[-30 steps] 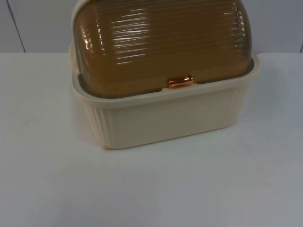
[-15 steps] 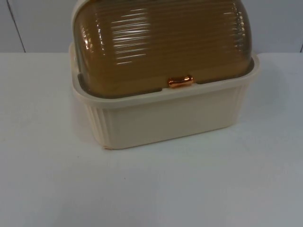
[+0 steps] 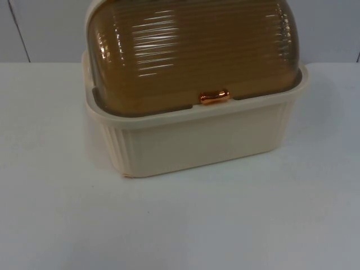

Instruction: Open the box lid with the left hand, place the block into the box with the right hand, then close the box lid with the left hand.

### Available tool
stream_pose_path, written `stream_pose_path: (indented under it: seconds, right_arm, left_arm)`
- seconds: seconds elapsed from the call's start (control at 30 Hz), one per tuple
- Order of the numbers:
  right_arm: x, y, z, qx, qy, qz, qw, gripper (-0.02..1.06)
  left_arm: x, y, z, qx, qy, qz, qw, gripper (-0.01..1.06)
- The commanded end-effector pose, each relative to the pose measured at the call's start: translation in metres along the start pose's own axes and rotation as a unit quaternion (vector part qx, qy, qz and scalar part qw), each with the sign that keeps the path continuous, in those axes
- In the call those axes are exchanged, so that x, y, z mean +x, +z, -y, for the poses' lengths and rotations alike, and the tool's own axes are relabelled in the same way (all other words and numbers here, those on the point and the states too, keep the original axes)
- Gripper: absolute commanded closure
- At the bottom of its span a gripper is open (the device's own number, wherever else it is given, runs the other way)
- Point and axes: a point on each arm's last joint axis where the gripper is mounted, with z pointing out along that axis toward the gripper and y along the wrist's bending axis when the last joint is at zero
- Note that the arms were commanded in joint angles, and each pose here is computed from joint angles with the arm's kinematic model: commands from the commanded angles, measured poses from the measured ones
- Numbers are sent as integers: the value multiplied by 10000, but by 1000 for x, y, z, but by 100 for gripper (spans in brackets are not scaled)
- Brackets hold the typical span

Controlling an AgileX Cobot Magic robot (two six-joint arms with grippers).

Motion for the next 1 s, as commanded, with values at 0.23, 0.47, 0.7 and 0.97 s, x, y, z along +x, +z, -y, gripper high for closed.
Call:
stream_pose_path:
  seconds: [0.23,0.47,0.7,0.97]
  right_arm:
    - [0,0,0,13,35,58,10000,0]
    - [0,0,0,13,35,58,10000,0]
    - [0,0,0,13,49,58,10000,0]
    - [0,0,0,13,49,58,10000,0]
  left_arm:
    - [1,1,0,5,-17,-21,10000,62]
    - [1,1,-1,-37,-107,-21,9999,62]
    - [1,1,-2,-69,-122,-20,9999,62]
    - [1,1,-1,-48,-95,-21,9999,62]
